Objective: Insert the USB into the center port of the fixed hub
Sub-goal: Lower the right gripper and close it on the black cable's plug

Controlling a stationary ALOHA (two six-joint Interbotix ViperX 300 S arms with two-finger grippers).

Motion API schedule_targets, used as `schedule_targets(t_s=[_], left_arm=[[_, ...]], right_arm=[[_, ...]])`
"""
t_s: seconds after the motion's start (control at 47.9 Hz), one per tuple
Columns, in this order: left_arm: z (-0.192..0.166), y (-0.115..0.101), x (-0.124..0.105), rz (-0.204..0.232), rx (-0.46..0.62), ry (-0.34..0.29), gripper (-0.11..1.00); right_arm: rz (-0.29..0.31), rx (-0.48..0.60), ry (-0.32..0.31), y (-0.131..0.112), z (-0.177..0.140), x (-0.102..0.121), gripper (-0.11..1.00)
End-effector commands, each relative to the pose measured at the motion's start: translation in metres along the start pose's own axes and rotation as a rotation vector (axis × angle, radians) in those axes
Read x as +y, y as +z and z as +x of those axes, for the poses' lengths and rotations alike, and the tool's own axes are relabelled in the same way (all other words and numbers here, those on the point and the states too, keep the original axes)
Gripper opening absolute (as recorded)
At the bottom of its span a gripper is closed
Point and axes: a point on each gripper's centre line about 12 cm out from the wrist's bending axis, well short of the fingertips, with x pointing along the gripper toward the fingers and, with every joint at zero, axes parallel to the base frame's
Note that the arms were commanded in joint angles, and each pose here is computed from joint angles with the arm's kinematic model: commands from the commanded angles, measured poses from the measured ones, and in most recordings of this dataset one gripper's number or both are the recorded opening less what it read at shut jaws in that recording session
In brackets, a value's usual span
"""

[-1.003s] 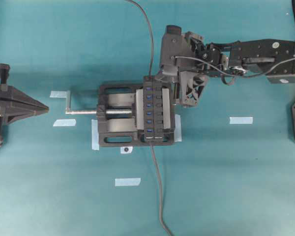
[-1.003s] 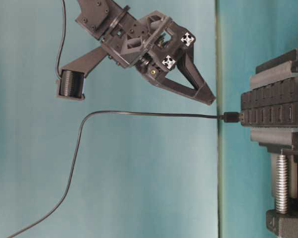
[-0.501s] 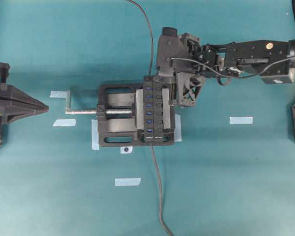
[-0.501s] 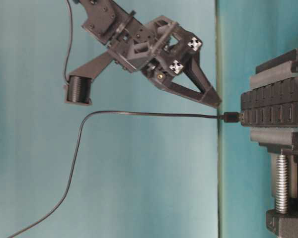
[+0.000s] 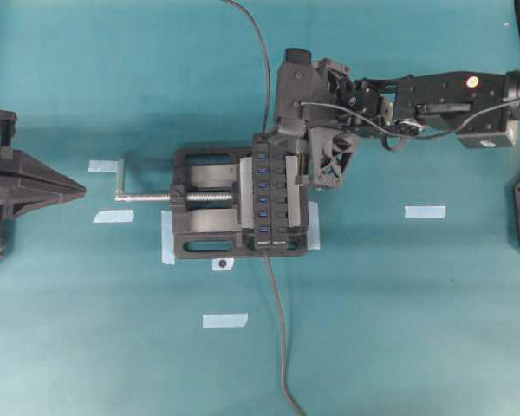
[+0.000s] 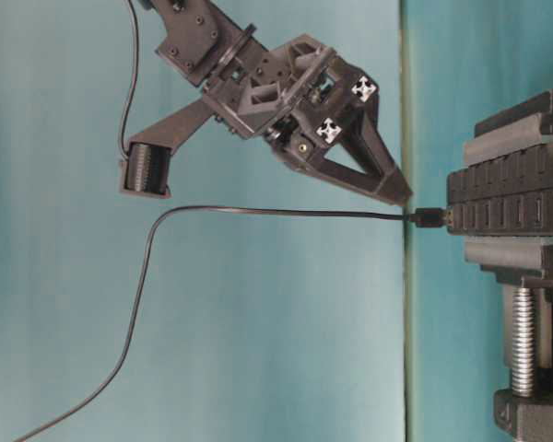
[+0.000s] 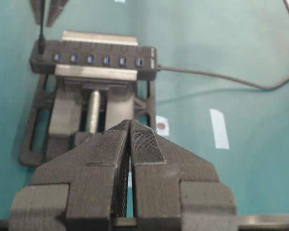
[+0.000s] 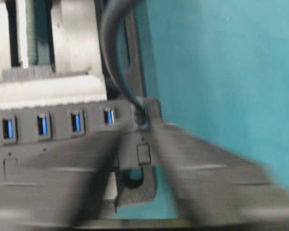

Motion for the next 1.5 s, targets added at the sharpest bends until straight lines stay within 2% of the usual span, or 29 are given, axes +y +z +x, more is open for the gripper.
schedule_targets(t_s=[0.0,0.084,0.125,0.293,0.94,1.212,1.483], left_arm=[[0.000,0.005,-0.001,-0.001,-0.012,-0.002,0.00],[0.000,0.006,-0.001,-0.001,-0.014,-0.002,0.00],[0.000,0.004,-0.001,-0.001,-0.011,-0.002,0.00],[0.000,0.004,-0.001,-0.003,-0.009,-0.002,0.00],[0.000,0.003,-0.001,-0.004,-0.008,-0.002,0.00],[0.000,0.003,-0.001,-0.004,-0.008,-0.002,0.00],[0.000,0.003,-0.001,-0.004,-0.009,-0.002,0.00]], right_arm=[[-0.005,-0.050,-0.008,0.015,-0.005,-0.003,0.63],[-0.005,-0.050,-0.008,0.015,-0.005,-0.003,0.85],[-0.005,-0.048,-0.008,0.014,-0.005,-0.003,0.88],[-0.005,-0.052,-0.008,0.015,-0.005,-0.003,0.82],[-0.004,-0.024,-0.006,0.019,0.009,-0.004,0.79],[-0.001,-0.011,-0.007,0.017,0.010,-0.006,0.69],[0.000,-0.008,-0.009,0.016,0.011,-0.007,0.52]])
